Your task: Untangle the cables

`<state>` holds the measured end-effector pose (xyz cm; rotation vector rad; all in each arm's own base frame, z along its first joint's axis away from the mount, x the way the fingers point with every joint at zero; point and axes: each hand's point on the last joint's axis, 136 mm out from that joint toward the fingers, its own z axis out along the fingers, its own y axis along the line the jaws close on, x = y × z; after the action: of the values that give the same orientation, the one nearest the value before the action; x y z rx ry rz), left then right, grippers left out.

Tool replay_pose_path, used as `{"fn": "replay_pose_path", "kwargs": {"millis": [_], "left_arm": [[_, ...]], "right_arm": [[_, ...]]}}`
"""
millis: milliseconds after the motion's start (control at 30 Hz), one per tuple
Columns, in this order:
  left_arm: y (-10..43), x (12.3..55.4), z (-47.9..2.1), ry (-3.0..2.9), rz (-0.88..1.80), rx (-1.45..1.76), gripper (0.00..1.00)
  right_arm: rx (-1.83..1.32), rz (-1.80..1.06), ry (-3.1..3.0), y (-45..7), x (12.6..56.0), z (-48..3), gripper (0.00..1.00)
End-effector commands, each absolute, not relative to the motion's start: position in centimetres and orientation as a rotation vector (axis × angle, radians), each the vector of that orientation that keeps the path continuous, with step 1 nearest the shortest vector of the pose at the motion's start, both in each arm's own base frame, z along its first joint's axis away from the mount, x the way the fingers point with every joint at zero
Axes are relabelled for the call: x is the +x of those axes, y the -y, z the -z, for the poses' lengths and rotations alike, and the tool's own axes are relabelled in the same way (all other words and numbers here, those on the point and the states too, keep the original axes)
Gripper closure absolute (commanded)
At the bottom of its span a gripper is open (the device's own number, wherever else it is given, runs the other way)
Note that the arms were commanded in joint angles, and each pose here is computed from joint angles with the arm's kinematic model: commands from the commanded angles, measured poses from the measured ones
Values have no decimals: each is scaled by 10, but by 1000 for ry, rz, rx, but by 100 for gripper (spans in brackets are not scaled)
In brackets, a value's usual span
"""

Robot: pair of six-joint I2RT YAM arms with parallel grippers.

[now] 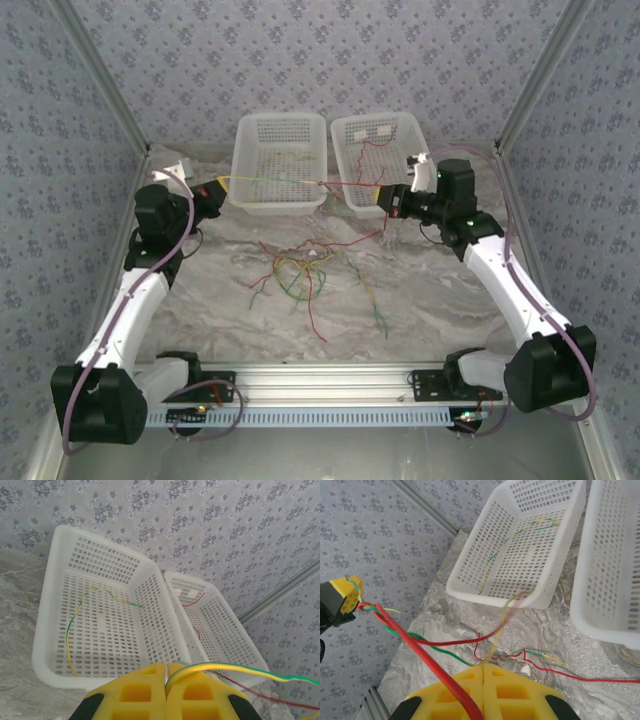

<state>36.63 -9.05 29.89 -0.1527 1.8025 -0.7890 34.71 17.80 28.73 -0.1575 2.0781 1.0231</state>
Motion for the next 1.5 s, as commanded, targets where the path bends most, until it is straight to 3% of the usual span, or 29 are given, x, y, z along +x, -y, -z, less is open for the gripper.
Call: {"fn": "replay_pose_path", "kwargs": {"millis": [0, 267, 700, 1100, 1467], "left_arm": [[30, 379, -331, -1687, 572, -316, 100], [1, 379, -364, -1623, 450, -389, 100], [-60, 375, -346, -1659, 190, -604, 100], [-21, 371, -391, -1622, 328, -376, 100], [-8, 388, -425, -1637, -15, -306, 100]], "right_arm": [[67, -869, -2050, -122, 362, -302, 100], [254, -722, -1935, -58, 369, -343, 100], [446, -554, -1863, 11, 366, -362, 100], [377, -605, -1852, -1, 372, -367, 100], [333, -584, -1851, -8, 370, -378, 100]]}}
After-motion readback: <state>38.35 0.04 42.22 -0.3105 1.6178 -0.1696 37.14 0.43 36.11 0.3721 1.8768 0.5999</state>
